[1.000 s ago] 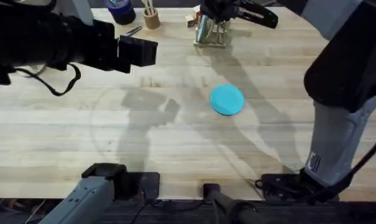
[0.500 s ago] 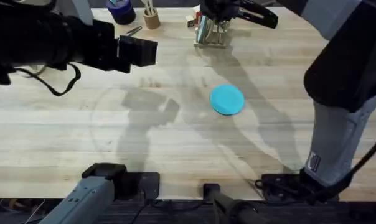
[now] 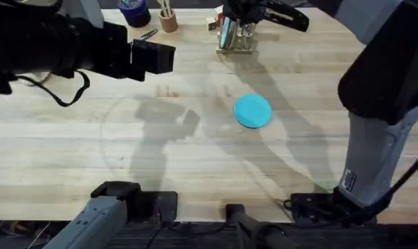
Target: Pick up the plates from the table one by one and place each into a slot on the dish rack.
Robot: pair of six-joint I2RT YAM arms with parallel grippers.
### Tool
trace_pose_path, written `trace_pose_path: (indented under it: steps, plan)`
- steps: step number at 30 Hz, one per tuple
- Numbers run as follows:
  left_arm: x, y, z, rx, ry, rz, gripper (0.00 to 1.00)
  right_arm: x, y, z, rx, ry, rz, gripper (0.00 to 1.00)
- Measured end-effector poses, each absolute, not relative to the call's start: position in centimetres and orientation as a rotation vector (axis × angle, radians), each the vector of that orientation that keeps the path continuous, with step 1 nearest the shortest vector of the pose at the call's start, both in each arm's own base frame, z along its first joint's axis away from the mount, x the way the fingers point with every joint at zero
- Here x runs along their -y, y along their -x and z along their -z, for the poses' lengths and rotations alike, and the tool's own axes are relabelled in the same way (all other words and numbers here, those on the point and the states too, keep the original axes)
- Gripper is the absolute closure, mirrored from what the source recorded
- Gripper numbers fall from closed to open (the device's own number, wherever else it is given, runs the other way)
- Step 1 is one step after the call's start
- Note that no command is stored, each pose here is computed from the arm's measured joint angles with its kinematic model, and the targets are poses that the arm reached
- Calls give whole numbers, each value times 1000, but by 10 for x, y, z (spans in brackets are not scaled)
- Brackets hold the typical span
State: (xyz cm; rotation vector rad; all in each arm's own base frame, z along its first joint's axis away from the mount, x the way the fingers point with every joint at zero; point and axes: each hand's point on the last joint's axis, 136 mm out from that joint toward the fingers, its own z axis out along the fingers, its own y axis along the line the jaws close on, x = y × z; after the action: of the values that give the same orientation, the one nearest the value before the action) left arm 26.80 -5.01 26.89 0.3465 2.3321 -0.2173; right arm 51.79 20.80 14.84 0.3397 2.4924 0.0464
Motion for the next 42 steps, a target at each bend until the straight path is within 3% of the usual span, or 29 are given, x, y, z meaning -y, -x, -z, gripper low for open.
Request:
trace_pose_path:
  steps: [6,13,19,26,42]
  plan:
    - [50,-268,-269,-2332,-346,217,7,-208,-517,-152,-2489,-331,-48,766]
    - [50,-268,-269,-2333,-346,217,6,-198,-499,-188,-2483,-300,-44,633]
    - [50,-268,-269,-2333,-346,217,6,-184,-471,-232,-2480,-241,-30,369]
    - [50,-268,-269,-2333,-346,217,6,-165,-436,-257,-2531,-100,45,17]
    - [50,-268,-269,-2333,-346,218,7,-134,-364,-282,-2655,284,175,5]
